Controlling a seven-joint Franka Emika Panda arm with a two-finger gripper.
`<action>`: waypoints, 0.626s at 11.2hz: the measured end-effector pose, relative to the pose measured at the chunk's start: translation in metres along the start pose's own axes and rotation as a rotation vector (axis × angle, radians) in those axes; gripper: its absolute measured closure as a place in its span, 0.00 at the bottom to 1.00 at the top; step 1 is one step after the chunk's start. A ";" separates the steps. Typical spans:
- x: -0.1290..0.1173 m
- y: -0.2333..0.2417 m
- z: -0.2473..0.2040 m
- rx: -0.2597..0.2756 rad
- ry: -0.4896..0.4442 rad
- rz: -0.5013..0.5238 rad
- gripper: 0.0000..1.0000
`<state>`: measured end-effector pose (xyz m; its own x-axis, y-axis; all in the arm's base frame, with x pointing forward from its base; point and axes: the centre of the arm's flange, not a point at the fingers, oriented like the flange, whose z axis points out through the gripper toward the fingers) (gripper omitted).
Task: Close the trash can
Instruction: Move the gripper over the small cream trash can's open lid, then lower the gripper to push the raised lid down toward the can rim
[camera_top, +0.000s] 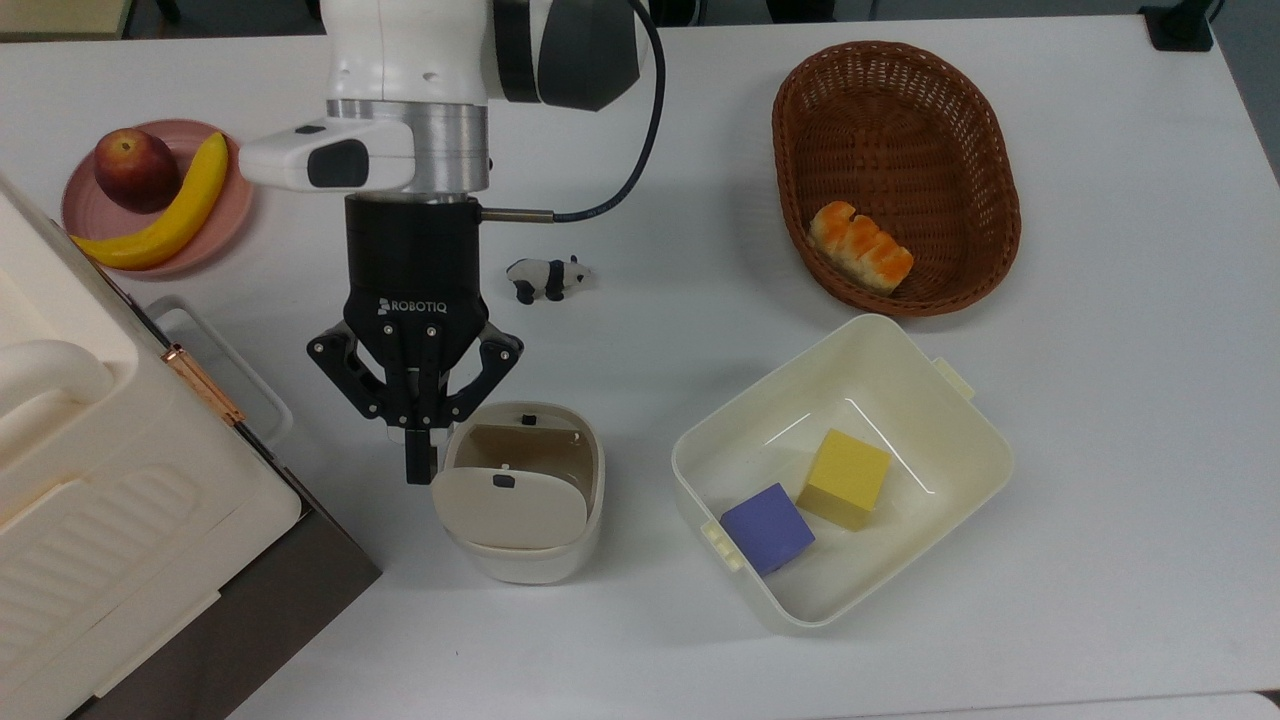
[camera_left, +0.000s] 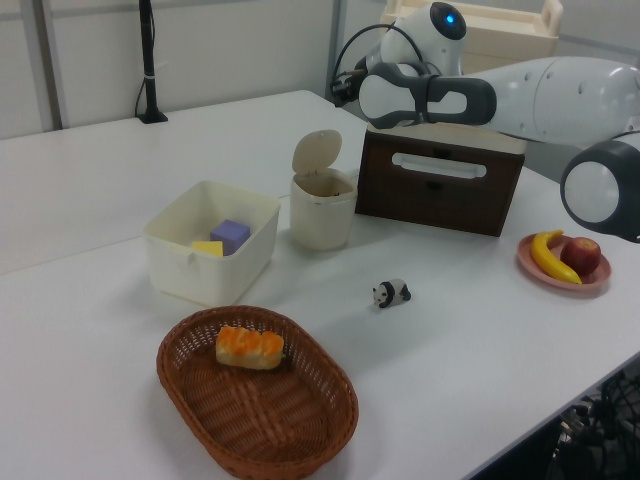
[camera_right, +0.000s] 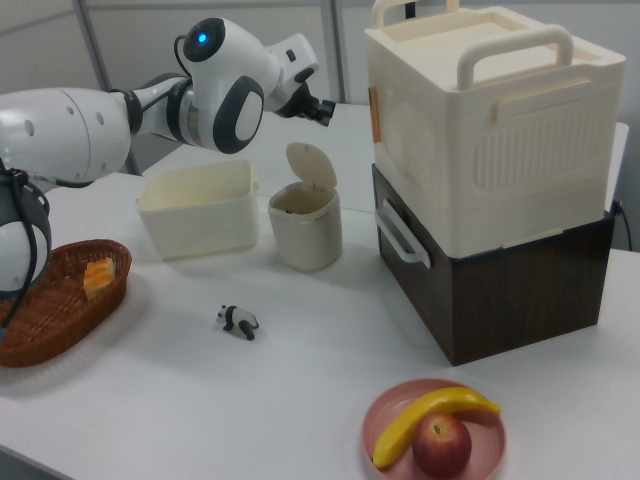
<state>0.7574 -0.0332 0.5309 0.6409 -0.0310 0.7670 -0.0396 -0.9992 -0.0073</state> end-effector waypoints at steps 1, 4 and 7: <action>-0.002 -0.001 0.003 0.001 -0.003 -0.001 0.99; -0.004 -0.005 0.008 0.005 -0.008 -0.005 0.99; -0.006 -0.014 0.011 0.014 -0.013 -0.013 0.99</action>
<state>0.7627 -0.0196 0.5190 0.6508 -0.0181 0.7590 -0.0201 -0.9998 -0.0066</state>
